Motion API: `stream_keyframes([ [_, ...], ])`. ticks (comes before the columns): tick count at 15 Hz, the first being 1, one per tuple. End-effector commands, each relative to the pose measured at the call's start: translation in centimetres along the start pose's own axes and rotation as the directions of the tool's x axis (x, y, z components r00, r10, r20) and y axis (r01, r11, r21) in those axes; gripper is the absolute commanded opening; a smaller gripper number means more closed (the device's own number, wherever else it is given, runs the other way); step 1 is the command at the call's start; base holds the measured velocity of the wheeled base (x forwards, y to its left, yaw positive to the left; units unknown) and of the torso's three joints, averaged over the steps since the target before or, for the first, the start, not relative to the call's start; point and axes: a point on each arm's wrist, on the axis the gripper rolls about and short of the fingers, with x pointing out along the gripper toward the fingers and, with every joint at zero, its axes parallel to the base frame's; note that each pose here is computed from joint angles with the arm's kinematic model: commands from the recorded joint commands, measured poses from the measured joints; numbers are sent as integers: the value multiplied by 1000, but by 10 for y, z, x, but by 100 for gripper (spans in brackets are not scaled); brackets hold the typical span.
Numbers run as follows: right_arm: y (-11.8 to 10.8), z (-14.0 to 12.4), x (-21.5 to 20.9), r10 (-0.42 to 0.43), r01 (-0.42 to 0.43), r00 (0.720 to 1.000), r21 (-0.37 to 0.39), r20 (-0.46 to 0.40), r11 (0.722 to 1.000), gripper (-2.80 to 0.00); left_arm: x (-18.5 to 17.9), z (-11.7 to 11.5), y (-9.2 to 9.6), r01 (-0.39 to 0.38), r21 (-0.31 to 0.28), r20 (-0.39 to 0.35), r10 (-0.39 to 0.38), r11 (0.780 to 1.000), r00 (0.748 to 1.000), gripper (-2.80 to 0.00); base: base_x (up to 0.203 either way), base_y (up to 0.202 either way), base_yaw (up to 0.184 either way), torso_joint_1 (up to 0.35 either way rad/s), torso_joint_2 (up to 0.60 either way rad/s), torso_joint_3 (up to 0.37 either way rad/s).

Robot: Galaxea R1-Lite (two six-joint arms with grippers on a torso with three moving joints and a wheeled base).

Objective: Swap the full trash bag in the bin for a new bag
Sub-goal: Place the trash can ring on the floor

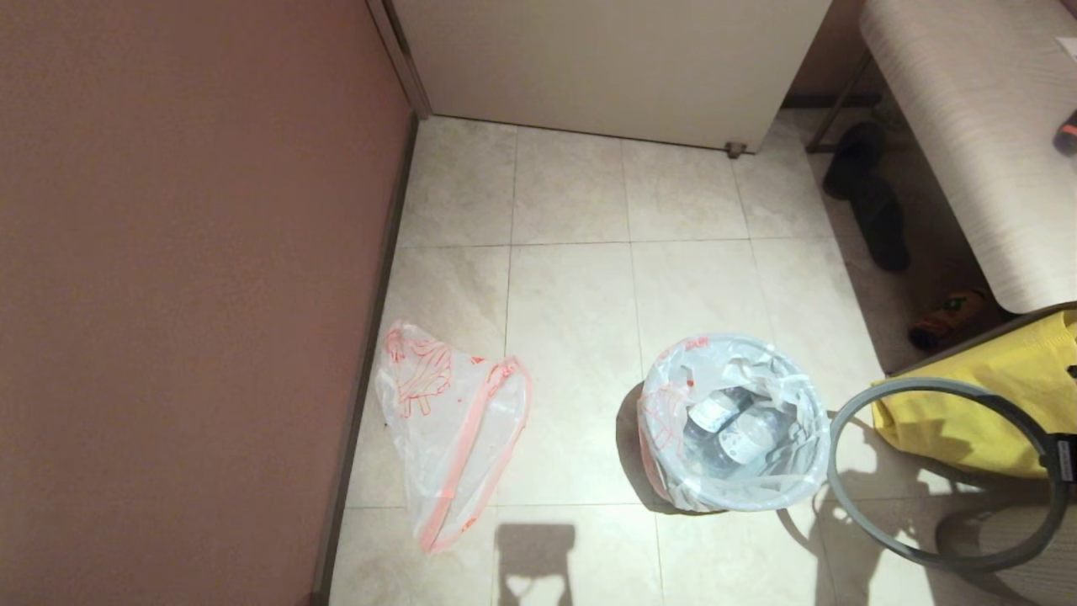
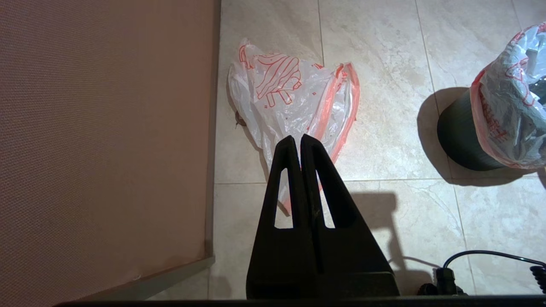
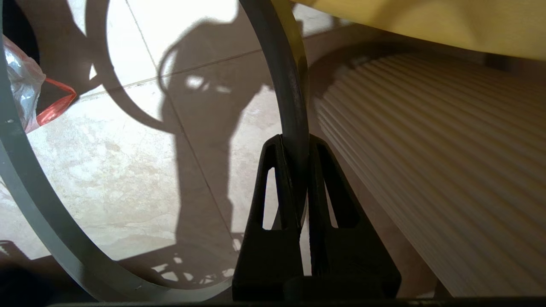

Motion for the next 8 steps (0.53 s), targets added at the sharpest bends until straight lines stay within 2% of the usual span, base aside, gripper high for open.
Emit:
stream_keyframes([
  [1,14,-13,36,49,-51,997,-23,-64,998,-280,0,0,0,0,-1,0,0,1000,1000,-280,0,0,0,0,0,0],
  [5,73,-19,83,106,-112,993,-152,-44,982,-280,0,0,0,0,-1,0,0,1000,1000,-280,0,0,0,0,0,0],
  [8,104,-18,92,132,-133,991,-205,-21,970,-280,0,0,0,0,-1,0,0,1000,1000,-280,0,0,0,0,0,0],
])
